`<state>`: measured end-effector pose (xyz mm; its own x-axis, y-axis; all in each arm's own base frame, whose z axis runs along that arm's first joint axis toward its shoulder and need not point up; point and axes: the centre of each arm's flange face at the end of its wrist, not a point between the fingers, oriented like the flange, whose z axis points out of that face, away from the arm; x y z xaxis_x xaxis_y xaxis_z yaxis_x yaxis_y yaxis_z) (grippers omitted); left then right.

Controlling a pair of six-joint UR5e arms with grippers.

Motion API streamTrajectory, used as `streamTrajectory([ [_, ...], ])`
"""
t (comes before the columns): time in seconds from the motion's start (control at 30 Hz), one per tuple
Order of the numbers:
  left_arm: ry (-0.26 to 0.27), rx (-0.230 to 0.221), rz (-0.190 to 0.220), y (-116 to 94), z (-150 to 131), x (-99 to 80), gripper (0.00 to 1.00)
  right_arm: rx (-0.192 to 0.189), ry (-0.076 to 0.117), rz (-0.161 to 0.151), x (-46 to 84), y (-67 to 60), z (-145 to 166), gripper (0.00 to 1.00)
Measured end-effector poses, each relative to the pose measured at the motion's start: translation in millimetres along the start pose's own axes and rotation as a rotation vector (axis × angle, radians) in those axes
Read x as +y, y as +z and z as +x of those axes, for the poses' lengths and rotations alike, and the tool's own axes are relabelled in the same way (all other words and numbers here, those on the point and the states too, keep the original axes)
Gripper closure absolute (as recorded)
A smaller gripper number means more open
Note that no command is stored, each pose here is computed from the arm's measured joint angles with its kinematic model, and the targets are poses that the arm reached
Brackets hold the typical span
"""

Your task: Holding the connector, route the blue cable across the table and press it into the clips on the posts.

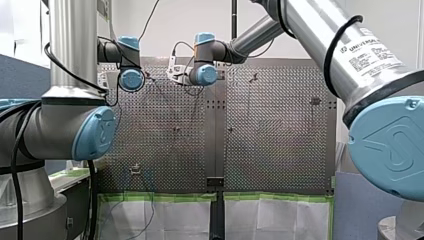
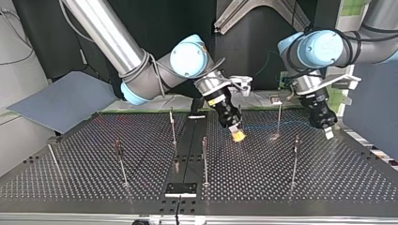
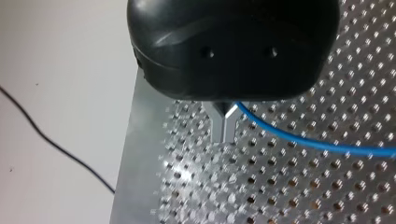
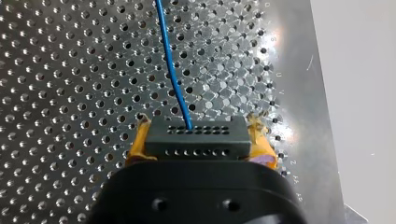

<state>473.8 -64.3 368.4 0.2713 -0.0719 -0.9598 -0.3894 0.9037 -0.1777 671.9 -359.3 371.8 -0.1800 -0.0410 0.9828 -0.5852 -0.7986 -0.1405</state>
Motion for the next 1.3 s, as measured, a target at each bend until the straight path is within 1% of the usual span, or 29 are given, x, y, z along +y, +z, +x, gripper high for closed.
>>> streamTrajectory([
  [0.1, -0.010, -0.013, 0.003, 10, -3, 6.3, 1.00, 0.009, 0.000, -0.001, 1.2, 6.2, 2, 1.00],
  [0.17, -0.017, -0.019, 0.012, 14, -5, 7.2, 1.00, 0.023, -0.001, 0.001, 1.2, 10.5, 8, 1.00],
  [0.27, -0.027, -0.019, 0.036, 20, -5, 4.7, 1.00, 0.045, -0.001, 0.002, 0.9, 15.5, 18, 1.00],
  [0.43, -0.034, -0.005, 0.078, 27, 1, -2.6, 1.00, 0.078, 0.002, 0.006, 0.2, 21.9, 35, 1.00],
  [0.57, -0.046, -0.009, 0.110, 32, 1, -5.9, 1.00, 0.100, 0.004, 0.009, -0.6, 27.0, 46, 1.00],
  [0.67, -0.048, -0.007, 0.131, 36, 2, -7.5, 1.00, 0.095, 0.004, 0.008, 0.2, 29.5, 42, 1.00],
  [0.73, -0.047, -0.003, 0.138, 38, 3, -7.5, 1.00, 0.089, 0.005, 0.007, 1.0, 30.6, 37, 1.00],
  [0.93, -0.045, -0.001, 0.127, 42, 5, -3.8, 1.00, 0.072, 0.005, 0.004, 2.6, 32.4, 27, 1.00],
  [1.07, -0.052, -0.012, 0.136, 45, 4, -2.6, 1.00, 0.067, 0.005, 0.002, 3.7, 33.2, 23, 1.00],
  [1.2, -0.074, -0.034, 0.156, 51, 4, -2.7, 1.00, 0.066, 0.005, -0.002, 6.5, 34.3, 21, 1.00],
  [1.3, -0.081, -0.034, 0.166, 58, 10, -3.2, 1.00, 0.068, 0.004, -0.006, 9.8, 35.8, 21, 1.00],
])
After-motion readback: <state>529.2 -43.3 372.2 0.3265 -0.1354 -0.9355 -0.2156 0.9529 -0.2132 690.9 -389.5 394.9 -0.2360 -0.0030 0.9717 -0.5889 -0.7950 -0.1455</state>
